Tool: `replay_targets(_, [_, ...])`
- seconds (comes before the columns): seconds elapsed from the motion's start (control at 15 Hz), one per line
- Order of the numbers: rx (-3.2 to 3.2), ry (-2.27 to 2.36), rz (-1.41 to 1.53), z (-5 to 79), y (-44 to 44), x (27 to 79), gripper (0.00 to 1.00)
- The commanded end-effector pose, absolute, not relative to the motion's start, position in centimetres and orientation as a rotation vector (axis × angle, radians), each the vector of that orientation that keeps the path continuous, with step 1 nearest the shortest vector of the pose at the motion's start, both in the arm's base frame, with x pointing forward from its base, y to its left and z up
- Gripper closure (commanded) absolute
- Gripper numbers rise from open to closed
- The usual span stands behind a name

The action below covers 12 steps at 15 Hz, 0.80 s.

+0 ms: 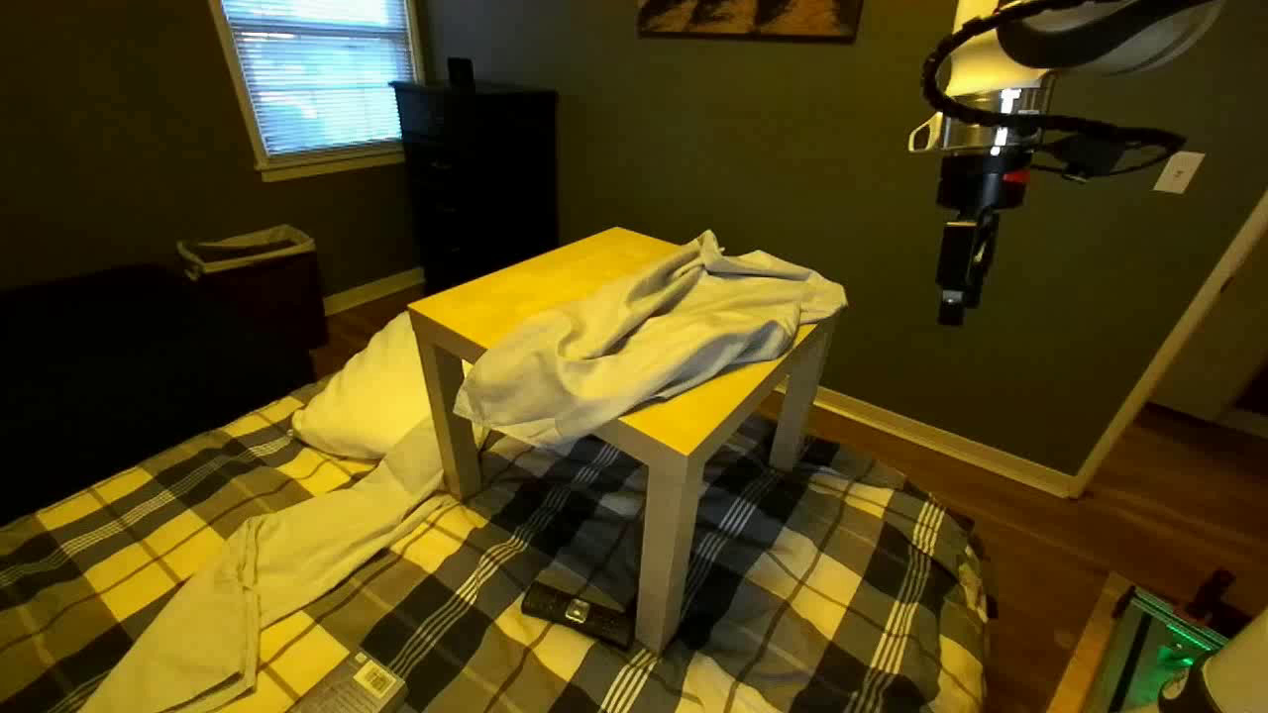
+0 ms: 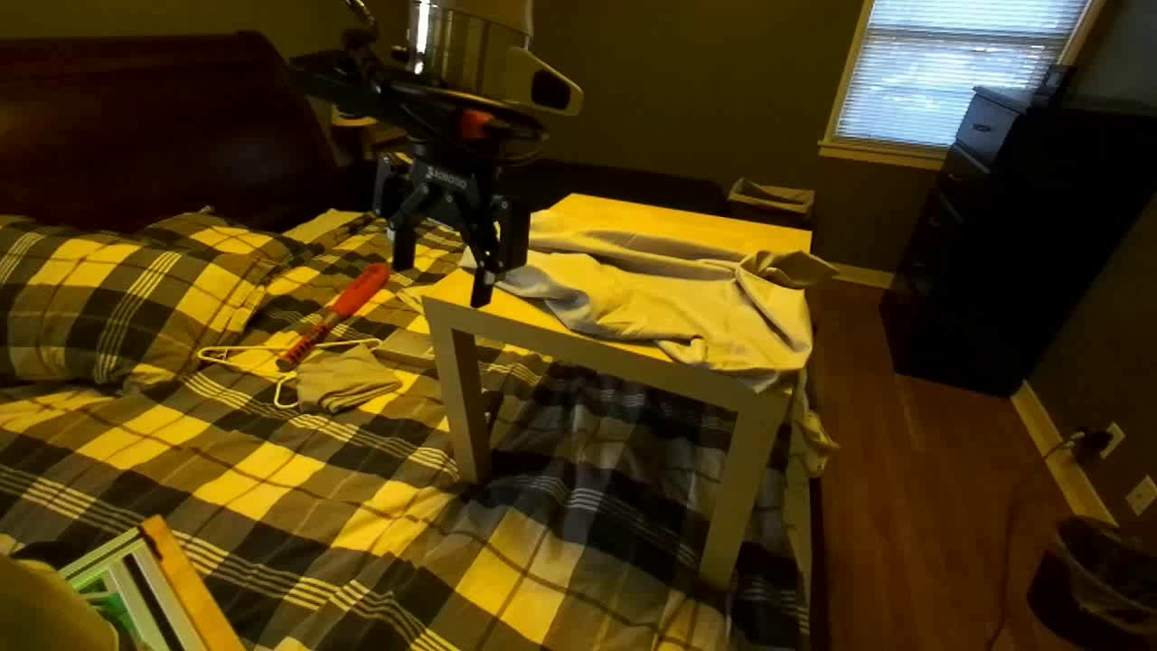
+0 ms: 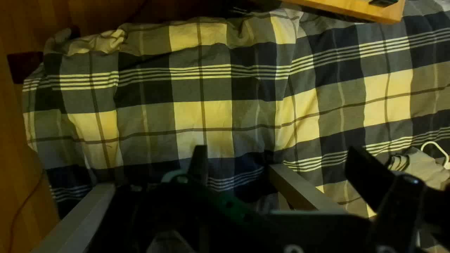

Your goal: Spread the white pillow case across the table

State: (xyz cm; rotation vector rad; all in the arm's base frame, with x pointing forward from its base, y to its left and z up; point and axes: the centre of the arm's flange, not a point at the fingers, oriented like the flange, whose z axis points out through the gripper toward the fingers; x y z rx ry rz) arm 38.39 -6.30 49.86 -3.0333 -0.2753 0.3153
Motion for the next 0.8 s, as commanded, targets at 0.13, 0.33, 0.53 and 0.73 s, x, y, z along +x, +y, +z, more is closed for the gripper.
replay_targets(0.13, [-3.033, -0.275, 0.315, 49.9, -6.3, 38.4, 0.00])
replay_targets(0.33, [-3.033, -0.275, 0.315, 49.9, -6.3, 38.4, 0.00])
replay_targets(0.53, [-3.048, -0.250, 0.279, 49.9, -6.2, 39.3, 0.00])
replay_targets(0.73, [-3.043, -0.156, 0.210, 50.3, -6.1, 43.0, 0.00])
